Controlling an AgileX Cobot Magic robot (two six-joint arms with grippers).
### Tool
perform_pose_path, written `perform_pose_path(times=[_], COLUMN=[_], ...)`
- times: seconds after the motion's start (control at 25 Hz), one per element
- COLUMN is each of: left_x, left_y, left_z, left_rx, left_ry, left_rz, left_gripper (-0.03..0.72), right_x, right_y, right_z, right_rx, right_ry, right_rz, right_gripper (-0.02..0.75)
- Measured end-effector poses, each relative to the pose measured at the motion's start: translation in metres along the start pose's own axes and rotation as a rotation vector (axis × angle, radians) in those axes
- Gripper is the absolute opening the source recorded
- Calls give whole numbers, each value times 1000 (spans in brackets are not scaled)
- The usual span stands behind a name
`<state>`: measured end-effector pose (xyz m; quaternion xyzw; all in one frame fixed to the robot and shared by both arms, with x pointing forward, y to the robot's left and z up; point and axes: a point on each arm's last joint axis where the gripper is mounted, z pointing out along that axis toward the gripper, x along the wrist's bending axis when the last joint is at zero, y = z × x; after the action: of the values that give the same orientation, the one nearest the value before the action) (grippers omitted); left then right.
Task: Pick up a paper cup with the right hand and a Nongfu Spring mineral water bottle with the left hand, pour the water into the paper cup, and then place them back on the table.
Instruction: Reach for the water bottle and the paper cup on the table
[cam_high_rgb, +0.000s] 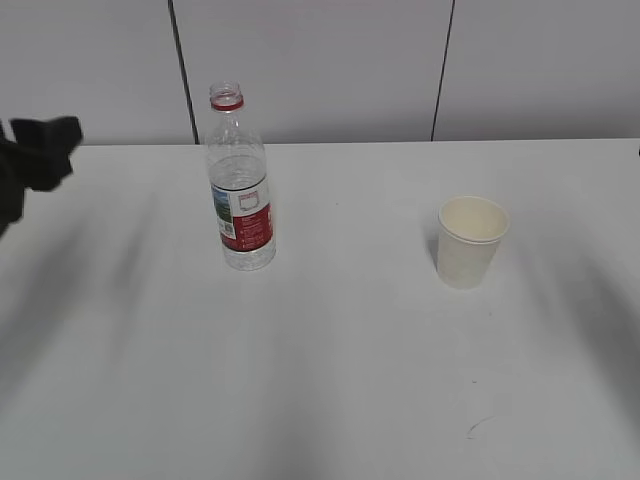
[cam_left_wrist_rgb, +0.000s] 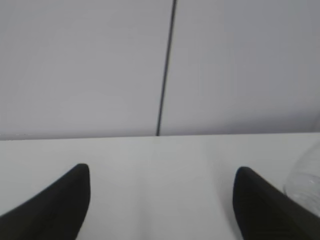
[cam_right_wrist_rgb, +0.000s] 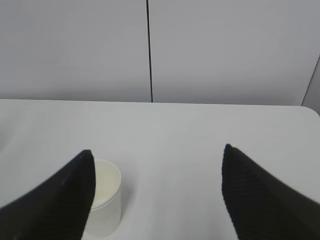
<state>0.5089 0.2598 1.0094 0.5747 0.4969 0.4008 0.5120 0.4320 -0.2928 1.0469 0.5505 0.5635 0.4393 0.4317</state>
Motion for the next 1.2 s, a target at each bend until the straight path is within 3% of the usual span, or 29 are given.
perform_pose_path(times=[0.24,0.4,0.52,0.8,0.92,1.2], left_x=[-24,-29,-30,-31,-31,-31], left_y=[-44,-54,-56,-56,-56,-56], left_z=[10,13,13,13,13,13], left_rx=[31,36,38,38,38,39], left_ry=[-226,-292,-310,-312,-314,-317], left_rz=[52,76,85,87,88,91], left_gripper=[526,526,526,526,526,526], right_x=[-1,6,14,22,22,19], right_y=[-16,-25,-36,-75,-94,-132], right_z=[23,41,54,58,58,69], right_rx=[-48,-68,-56,-90,-96,54], right_ry=[-17,64,147,229,233,192], right_rz=[14,9,-37,4,47,91], right_gripper=[582,582,582,582,582,582])
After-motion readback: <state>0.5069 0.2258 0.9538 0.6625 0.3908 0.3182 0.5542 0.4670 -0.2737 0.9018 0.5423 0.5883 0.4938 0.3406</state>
